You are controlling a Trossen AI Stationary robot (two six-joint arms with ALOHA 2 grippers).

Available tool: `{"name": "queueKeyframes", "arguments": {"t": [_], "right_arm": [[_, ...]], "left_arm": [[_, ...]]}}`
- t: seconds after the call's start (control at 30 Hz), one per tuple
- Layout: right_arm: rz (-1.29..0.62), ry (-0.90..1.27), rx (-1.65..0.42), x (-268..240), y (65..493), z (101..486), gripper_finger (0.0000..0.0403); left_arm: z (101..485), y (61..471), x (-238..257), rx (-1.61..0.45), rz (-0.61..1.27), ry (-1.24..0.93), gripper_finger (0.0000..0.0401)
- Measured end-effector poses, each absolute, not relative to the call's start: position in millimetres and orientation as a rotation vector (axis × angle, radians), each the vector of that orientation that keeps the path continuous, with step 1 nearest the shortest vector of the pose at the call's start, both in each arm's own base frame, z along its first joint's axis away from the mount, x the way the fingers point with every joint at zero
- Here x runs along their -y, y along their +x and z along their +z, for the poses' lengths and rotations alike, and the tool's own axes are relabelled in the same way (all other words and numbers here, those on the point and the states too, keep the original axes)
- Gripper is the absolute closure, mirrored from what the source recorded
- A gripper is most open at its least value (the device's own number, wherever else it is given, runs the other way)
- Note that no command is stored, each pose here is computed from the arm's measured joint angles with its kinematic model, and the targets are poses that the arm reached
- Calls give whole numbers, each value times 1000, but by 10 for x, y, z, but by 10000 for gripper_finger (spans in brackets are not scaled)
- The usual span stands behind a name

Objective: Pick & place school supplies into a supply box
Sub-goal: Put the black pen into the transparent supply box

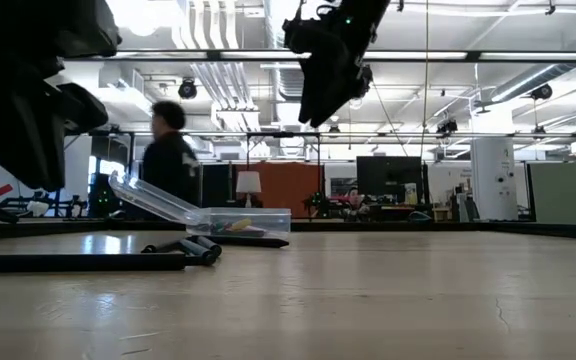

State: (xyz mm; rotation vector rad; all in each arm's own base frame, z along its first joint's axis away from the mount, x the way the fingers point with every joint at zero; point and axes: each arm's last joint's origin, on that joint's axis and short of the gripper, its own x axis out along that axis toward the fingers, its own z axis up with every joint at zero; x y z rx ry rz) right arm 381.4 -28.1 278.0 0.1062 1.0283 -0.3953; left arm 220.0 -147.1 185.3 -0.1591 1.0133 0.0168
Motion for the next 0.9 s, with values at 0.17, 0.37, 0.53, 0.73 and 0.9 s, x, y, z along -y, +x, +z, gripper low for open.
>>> {"name": "queueKeyframes", "arguments": {"t": [0.17, 0.37, 0.53, 0.73, 0.9], "right_arm": [[-375, 94, -1102, 203, 3758, 2688, 165], [-374, 84, -1146, 180, 3701, 2563, 163], [-377, 84, -1173, 171, 3662, 2481, 167], [-381, 79, -1215, 170, 3607, 2397, 169], [-421, 133, -1194, 154, 3458, 2500, 174]], "left_arm": [[1798, 2371, 1614, -1035, 30, -154, 259], [1661, 2483, 1685, -1073, 40, -107, 199], [1434, 2522, 1694, -1140, 71, -79, 216], [1338, 2560, 1674, -1193, 58, -98, 314], [1364, 2632, 1543, -1278, -16, -223, 384]]}}
